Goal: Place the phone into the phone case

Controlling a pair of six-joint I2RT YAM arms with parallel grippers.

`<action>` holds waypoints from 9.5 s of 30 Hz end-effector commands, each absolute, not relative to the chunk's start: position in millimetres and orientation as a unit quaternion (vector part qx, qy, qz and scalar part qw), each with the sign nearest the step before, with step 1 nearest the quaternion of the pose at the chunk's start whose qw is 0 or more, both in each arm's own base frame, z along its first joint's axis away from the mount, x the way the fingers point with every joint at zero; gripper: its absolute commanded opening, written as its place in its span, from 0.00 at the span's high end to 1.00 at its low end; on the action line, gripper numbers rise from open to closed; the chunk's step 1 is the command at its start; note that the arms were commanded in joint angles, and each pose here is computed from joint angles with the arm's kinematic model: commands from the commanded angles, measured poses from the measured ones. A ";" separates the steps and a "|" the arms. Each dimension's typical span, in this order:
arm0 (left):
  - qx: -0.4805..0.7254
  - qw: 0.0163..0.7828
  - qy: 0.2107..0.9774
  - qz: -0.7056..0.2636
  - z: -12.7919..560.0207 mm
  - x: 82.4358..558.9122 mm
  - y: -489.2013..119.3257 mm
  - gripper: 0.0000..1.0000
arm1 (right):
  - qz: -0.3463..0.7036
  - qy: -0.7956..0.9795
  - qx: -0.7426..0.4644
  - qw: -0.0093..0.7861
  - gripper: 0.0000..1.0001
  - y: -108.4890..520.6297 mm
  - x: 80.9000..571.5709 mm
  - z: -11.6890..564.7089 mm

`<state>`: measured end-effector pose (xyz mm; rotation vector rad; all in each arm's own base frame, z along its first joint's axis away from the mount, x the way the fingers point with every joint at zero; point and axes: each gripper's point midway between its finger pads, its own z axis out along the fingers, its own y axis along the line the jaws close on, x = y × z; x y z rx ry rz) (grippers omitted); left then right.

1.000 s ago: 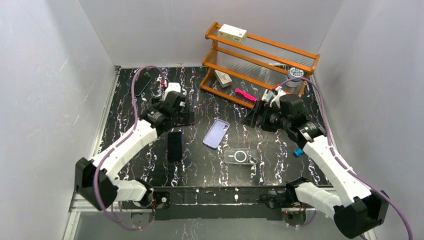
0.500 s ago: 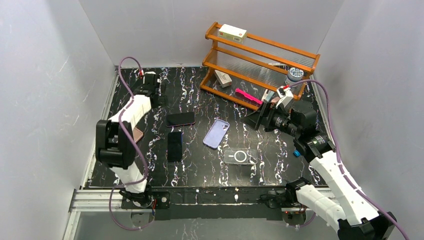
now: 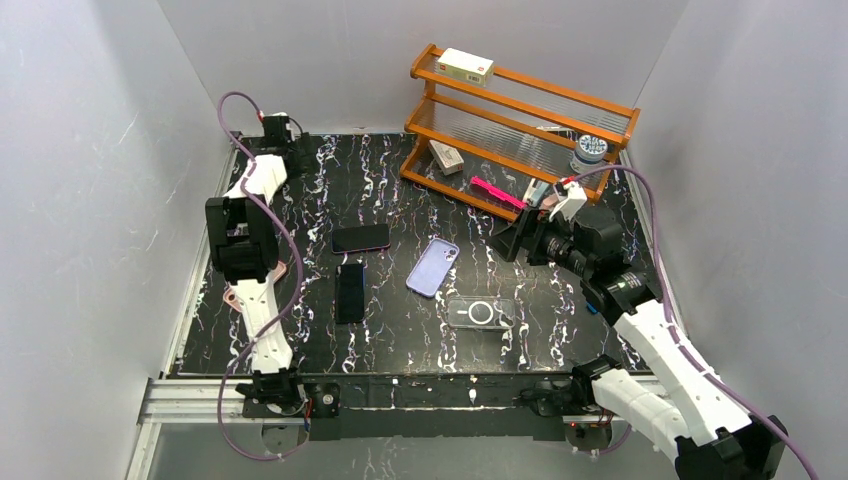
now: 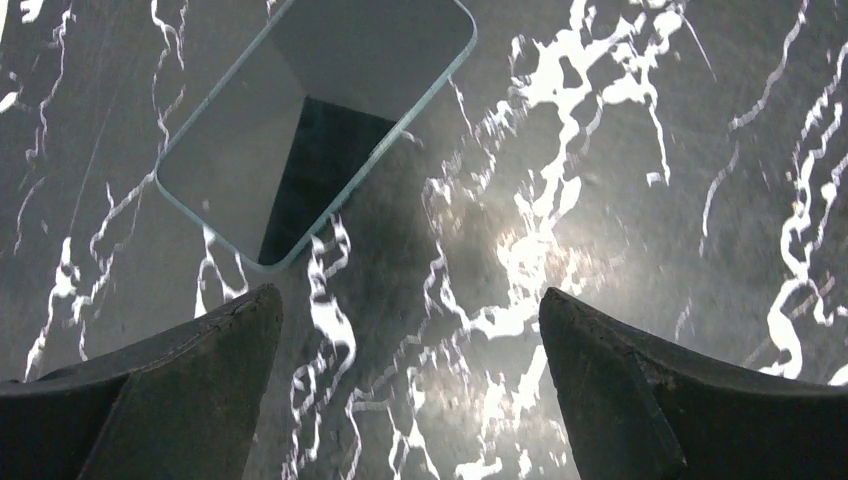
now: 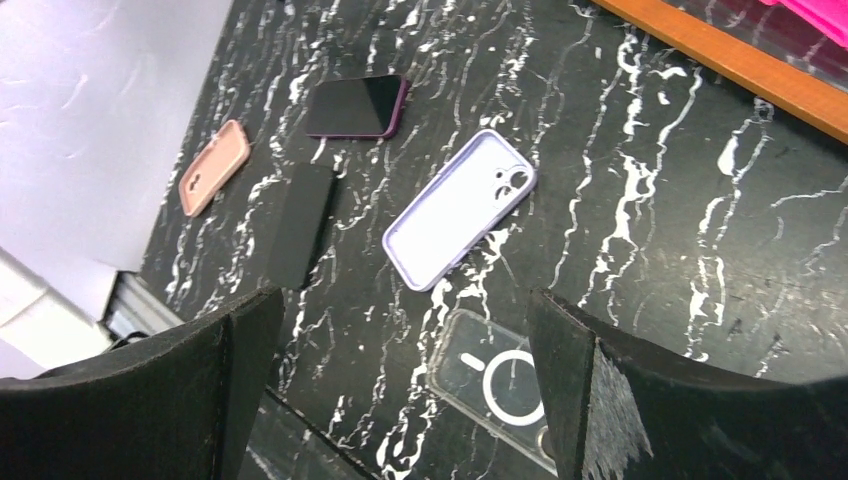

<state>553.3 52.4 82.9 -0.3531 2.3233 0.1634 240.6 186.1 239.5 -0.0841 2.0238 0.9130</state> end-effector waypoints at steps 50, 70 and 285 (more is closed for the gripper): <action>-0.101 0.331 0.938 -0.016 29.7 592.3 85.4 0.05 | 0.351 0.831 0.001 0.431 0.02 190.8 267.6 219.5; -0.030 0.230 0.973 -0.015 21.1 547.0 55.4 0.02 | 0.364 0.828 0.009 0.428 0.03 190.4 259.8 221.8; 0.203 0.233 0.947 -0.087 45.4 170.9 -285.4 1.00 | 0.370 0.850 0.027 0.375 0.99 176.7 172.1 229.8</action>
